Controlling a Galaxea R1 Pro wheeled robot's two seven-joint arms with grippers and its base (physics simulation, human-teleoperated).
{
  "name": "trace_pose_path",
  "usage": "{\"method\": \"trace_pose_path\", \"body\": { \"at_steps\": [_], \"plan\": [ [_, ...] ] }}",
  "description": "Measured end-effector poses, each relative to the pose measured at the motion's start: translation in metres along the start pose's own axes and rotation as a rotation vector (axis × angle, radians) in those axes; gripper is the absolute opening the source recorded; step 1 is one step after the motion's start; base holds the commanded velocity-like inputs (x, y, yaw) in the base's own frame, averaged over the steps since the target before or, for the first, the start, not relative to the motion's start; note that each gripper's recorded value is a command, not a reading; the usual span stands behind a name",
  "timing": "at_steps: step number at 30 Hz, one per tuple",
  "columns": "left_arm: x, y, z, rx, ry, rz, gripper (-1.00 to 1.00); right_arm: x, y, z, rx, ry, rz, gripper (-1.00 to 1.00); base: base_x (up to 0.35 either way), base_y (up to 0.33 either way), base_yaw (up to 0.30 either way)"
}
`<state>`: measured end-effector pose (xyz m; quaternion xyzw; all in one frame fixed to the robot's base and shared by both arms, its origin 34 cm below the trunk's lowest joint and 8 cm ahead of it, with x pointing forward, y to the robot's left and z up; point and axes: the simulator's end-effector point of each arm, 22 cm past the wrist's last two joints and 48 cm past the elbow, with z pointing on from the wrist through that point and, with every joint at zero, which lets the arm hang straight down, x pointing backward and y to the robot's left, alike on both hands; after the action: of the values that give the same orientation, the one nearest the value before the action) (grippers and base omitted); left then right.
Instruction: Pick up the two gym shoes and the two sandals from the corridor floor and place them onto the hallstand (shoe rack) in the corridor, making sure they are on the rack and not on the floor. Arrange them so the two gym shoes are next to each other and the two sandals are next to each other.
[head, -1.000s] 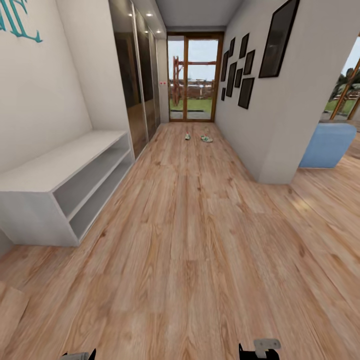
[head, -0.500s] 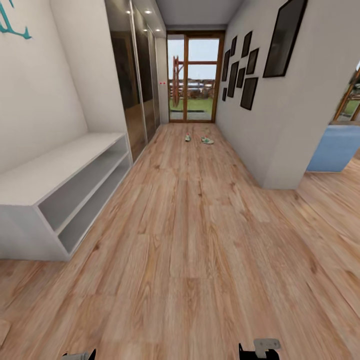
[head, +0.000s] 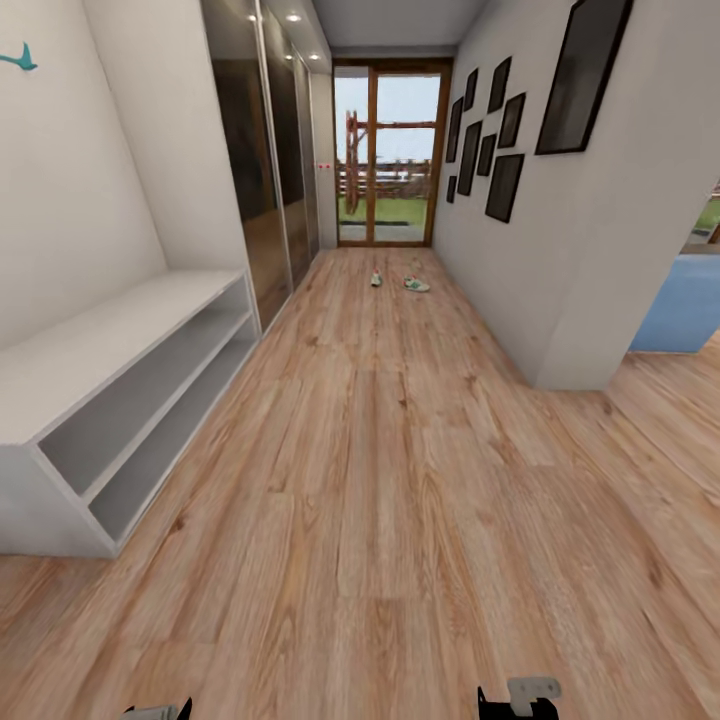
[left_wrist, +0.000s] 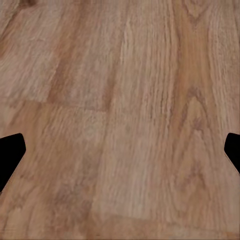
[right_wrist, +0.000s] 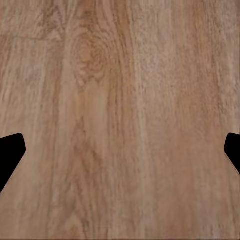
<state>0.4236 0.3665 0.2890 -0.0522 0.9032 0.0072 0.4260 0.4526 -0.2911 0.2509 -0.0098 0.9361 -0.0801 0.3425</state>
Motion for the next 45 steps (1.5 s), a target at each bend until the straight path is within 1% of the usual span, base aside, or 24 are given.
{"method": "trace_pose_path", "body": {
  "at_steps": [45],
  "plan": [
    [0.0001, -0.0020, 0.0001, 0.004, 0.000, 0.003, 1.00, -0.0001, 0.0004, 0.0000, 0.000, 0.000, 0.000, 1.00, 0.337, 0.000, 0.000]
  ]
}}
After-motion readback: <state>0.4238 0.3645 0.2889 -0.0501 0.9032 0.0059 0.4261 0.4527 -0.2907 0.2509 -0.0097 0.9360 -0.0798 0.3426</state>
